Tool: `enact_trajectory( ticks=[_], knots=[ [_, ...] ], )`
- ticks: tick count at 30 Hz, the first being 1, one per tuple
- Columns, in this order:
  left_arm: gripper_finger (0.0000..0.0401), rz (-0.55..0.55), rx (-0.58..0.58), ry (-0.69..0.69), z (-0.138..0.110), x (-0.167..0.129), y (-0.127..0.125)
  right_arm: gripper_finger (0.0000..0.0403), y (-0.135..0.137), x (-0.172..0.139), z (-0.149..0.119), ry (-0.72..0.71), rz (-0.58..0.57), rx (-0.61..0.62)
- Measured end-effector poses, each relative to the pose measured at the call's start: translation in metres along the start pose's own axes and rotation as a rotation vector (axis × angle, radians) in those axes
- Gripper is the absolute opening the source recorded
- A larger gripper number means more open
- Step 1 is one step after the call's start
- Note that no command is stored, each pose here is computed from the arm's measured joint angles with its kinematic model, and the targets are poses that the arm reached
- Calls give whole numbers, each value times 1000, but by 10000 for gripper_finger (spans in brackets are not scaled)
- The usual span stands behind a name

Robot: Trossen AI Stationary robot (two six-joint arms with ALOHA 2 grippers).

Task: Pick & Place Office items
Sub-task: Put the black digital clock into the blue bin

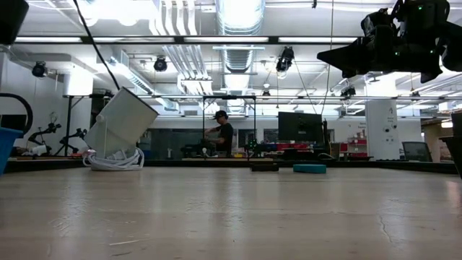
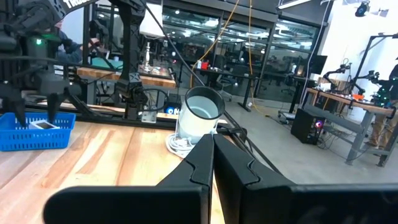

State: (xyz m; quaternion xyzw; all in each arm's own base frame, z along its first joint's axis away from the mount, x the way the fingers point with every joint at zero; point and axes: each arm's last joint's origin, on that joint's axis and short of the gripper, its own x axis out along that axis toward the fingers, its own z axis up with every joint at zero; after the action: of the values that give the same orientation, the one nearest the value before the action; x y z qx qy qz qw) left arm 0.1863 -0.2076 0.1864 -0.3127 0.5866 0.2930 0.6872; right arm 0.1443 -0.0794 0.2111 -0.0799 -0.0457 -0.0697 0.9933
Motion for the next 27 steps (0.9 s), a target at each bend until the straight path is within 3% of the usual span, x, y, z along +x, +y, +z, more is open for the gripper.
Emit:
enact_trajectory(
  ticks=[7,15,21,24,27],
  knots=[
    [280,-78,-16,-90,9,-33,6,8,0,0,0,0,0,0],
    [280,-151,40,-496,34,-73,21,8,0,0,0,0,0,0],
    [280,-72,130,-799,64,-80,24,8,0,0,0,0,0,0],
    [280,-18,141,-1004,77,-73,18,8,0,0,0,0,0,0],
    [280,62,169,-1096,92,-58,9,8,0,0,0,0,0,0]
  ],
)
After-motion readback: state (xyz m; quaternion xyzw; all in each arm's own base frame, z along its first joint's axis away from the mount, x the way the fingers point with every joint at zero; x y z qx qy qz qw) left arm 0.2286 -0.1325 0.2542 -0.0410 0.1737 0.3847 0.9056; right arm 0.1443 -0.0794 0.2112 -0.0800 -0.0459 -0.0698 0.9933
